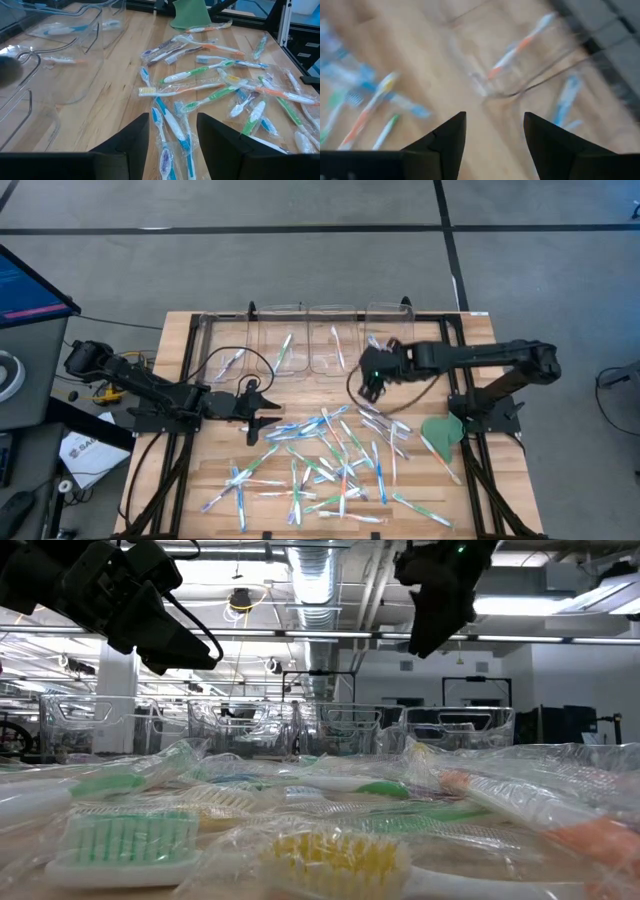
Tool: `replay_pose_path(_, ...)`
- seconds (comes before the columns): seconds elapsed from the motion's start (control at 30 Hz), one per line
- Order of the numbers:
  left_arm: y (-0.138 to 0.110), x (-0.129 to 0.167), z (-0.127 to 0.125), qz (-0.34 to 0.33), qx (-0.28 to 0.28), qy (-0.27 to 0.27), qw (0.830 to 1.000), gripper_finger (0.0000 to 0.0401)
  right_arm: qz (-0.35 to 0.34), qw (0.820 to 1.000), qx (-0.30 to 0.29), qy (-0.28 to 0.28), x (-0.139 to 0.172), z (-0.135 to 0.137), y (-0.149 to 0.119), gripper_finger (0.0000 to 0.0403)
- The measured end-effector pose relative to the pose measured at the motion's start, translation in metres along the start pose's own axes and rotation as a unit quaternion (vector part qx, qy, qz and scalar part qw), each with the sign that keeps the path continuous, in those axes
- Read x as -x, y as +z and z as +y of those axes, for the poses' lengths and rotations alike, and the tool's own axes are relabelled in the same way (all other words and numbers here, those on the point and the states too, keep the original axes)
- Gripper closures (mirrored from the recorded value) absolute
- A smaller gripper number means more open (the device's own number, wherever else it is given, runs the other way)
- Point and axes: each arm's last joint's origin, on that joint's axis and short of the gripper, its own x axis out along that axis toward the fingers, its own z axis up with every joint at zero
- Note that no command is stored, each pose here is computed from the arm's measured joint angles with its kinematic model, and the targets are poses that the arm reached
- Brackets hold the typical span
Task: Pick & Place Toothbrushes
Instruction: Put the violet toothbrush into the left transparent bin
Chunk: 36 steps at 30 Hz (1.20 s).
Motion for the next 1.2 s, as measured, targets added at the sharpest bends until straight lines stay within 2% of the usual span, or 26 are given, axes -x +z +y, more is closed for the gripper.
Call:
replay_pose_path(0.17, 0.000, 0.000, 0.000, 0.000, 0.000, 0.000, 1.000, 0.0244, 0.014, 0.997, 0.069, 0.045, 0.007, 0.035, -0.026, 0.0217)
replay_pose_path(0.3, 0.000, 0.000, -0.001, 0.004, 0.000, -0.014, 1.000, 0.0246, 0.045, 0.995, 0.081, 0.045, 0.001, 0.046, -0.051, 0.0222)
replay_pose_path(0.6, 0.000, 0.000, -0.002, 0.007, 0.000, -0.029, 1.000, 0.0247, 0.100, 0.993, 0.058, 0.023, -0.031, 0.041, -0.088, 0.0239)
replay_pose_path(0.97, 0.000, 0.000, -0.002, 0.004, 0.001, -0.027, 1.000, 0.0247, 0.092, 0.995, 0.010, 0.033, -0.059, 0.033, -0.105, 0.0248)
replay_pose_path(1.2, 0.000, 0.000, -0.002, 0.003, 0.001, -0.027, 1.000, 0.0247, 0.070, 0.996, -0.034, 0.046, -0.068, 0.034, -0.111, 0.0236)
